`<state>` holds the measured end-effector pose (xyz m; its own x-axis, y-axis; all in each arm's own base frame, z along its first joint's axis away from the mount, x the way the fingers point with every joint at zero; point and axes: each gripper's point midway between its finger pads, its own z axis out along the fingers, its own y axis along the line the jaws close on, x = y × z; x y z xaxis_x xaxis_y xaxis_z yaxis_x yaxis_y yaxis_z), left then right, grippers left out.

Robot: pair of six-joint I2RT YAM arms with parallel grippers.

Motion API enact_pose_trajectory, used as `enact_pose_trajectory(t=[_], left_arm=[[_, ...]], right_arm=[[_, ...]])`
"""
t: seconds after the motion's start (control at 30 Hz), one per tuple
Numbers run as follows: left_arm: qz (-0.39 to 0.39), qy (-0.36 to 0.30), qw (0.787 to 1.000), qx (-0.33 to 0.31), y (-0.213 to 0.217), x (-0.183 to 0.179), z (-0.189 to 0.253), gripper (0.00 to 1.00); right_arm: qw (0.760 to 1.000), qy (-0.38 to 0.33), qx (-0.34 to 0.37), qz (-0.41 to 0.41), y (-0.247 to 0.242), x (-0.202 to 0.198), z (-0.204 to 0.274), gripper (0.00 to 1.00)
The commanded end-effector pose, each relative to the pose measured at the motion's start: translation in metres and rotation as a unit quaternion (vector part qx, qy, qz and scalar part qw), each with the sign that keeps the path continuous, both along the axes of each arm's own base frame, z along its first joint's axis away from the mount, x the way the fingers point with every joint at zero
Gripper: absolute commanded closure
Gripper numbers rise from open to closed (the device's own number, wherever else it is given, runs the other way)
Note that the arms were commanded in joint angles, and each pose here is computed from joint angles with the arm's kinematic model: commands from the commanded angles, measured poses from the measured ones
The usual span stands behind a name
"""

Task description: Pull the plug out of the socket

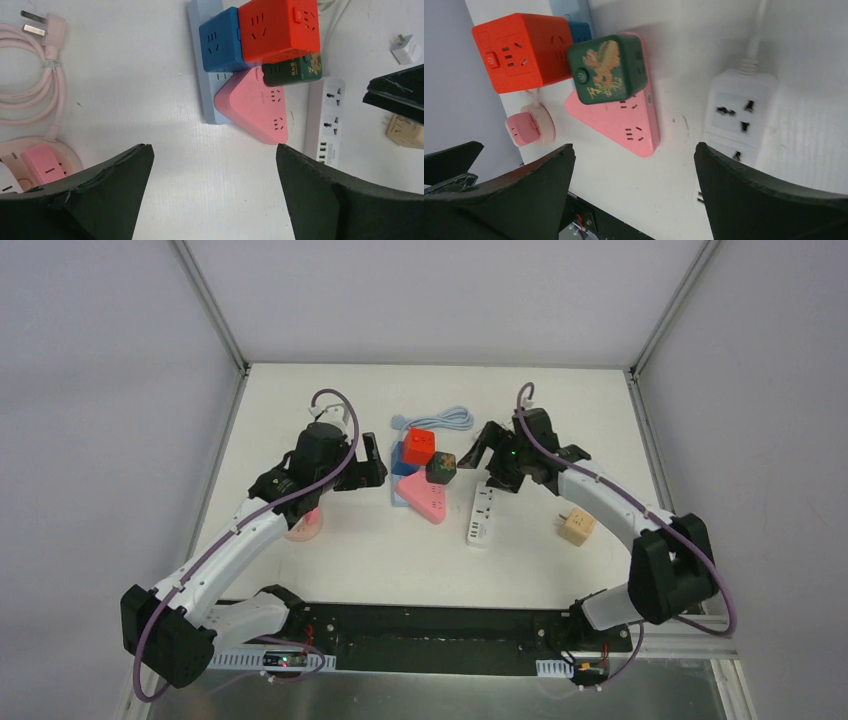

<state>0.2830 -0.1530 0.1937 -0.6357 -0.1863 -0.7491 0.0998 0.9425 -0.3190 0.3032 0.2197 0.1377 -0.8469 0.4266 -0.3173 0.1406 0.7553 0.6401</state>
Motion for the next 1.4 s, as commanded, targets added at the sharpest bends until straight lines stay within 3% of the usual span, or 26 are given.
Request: enact_pose_trajectory(t=[0.0,0.23,0.53,0.7,1.03,1.2,1.37], left_arm=[[0.024,-0.006,1.0,-0.013,-0.005,0.017,0.002,0.01],[0.028,0.047,0.998,-0.001,-0.02,0.05,0.002,0.05],[0.024,0.143,0.986,-0.088,-0.035,0.093,-0.026,0.38],[-0.039,0.178,0.976,-0.119,-0.062,0.104,-0.036,0.43],[-0.055,0.209,0.971,-0.105,-0.064,0.099,-0.061,0.59],[-0.053,0.222,0.969,-0.094,-0.062,0.1,-0.078,0.65],[-0.044,0.23,0.969,-0.085,-0.06,0.105,-0.091,0.68]], right_arm=[[0.997,-0.07,-0.009,0.043,0.042,0.034,0.028,0.08],[0.993,-0.094,-0.036,0.054,0.085,0.059,0.048,0.09],[0.992,-0.088,-0.041,0.08,0.121,0.086,0.045,0.11],[0.99,-0.065,-0.086,0.087,0.129,0.091,0.025,0.13],[0.987,-0.05,-0.108,0.107,0.138,0.079,0.009,0.37],[0.986,-0.047,-0.115,0.108,0.141,0.076,-0.003,0.55],[0.986,-0.05,-0.106,0.118,0.148,0.074,0.002,0.68]])
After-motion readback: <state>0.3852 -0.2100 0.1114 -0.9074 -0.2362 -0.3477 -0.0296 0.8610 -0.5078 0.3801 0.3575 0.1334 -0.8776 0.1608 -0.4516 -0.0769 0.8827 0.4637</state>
